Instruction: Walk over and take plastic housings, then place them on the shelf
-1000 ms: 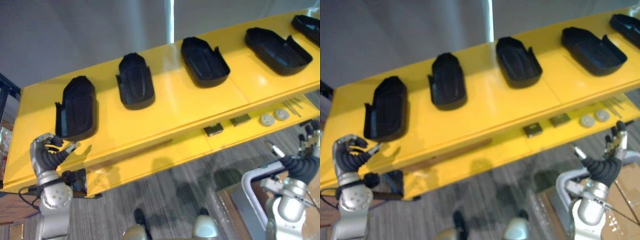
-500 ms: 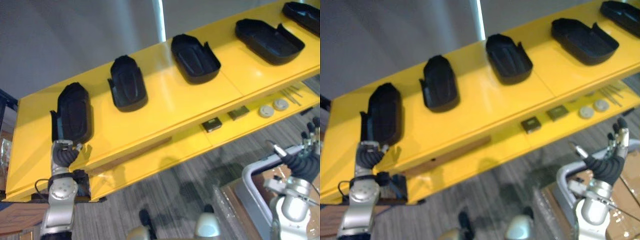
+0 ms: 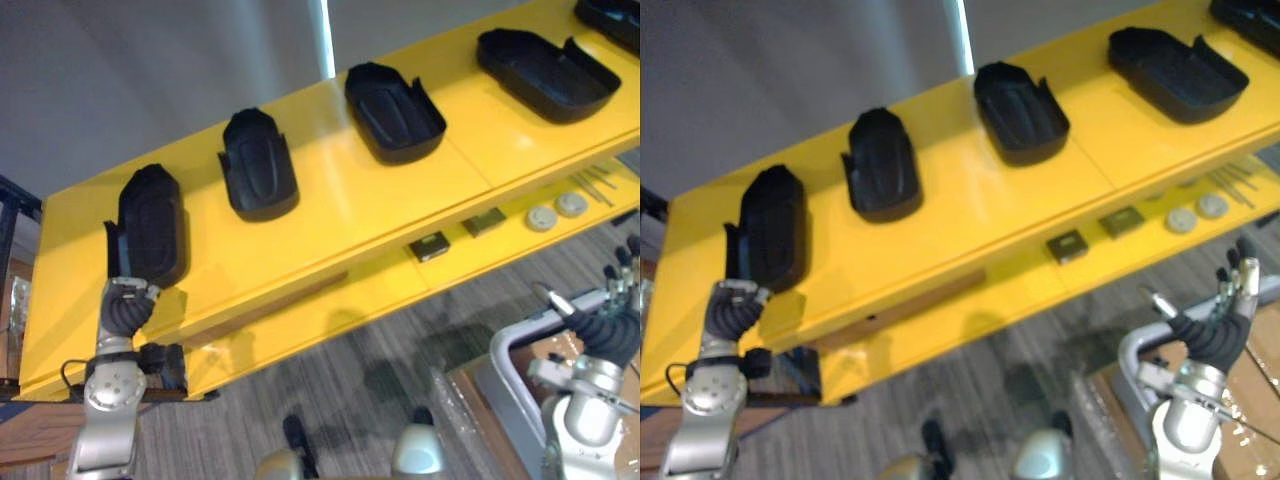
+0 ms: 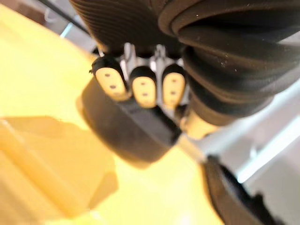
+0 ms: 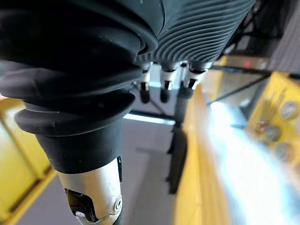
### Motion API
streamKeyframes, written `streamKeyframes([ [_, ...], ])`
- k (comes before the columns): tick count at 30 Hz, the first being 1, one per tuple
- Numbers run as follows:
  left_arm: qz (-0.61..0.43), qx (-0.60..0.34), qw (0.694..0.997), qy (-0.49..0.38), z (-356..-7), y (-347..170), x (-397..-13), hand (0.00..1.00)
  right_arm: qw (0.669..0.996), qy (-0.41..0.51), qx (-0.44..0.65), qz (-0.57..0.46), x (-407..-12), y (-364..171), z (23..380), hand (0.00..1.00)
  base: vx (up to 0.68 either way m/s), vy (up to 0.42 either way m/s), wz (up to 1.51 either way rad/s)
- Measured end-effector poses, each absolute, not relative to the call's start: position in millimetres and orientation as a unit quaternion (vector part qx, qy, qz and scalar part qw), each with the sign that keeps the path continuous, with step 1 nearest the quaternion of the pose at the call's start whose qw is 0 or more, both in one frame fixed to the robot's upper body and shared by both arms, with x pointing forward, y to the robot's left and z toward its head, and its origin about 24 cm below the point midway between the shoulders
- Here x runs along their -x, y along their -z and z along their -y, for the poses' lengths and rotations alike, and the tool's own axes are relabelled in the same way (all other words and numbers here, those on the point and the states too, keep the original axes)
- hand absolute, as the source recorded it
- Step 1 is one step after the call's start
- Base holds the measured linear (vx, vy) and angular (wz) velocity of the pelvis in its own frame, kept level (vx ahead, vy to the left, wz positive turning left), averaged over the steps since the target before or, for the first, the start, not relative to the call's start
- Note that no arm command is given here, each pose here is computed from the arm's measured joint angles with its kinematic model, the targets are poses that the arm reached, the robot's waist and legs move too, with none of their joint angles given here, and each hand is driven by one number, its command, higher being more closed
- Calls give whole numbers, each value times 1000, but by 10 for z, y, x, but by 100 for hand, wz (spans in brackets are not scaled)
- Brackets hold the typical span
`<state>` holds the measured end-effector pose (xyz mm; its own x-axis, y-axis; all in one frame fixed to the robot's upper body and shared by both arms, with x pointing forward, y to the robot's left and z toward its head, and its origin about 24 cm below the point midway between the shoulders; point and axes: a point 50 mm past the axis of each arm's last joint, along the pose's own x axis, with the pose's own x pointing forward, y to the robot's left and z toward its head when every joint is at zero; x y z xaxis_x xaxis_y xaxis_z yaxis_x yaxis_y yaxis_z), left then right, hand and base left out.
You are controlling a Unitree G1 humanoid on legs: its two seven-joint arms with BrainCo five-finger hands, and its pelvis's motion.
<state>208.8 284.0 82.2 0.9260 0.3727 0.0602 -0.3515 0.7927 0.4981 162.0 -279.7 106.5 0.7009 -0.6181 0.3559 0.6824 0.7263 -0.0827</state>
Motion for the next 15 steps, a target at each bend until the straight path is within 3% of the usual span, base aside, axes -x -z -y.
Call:
streamKeyframes([
  [1,-30,-260,946,-189,-2848,-790,-2058,100,906,403,77,102,-1544,-897,2955,0,2,2,3],
  [6,-42,-255,947,-189,-2864,-742,-1978,100,884,465,43,-20,-1208,-449,3097,0,0,0,0],
  [15,-27,-250,951,-180,-2833,-807,-2008,100,911,375,10,-172,-1100,202,2942,0,-1,0,2],
])
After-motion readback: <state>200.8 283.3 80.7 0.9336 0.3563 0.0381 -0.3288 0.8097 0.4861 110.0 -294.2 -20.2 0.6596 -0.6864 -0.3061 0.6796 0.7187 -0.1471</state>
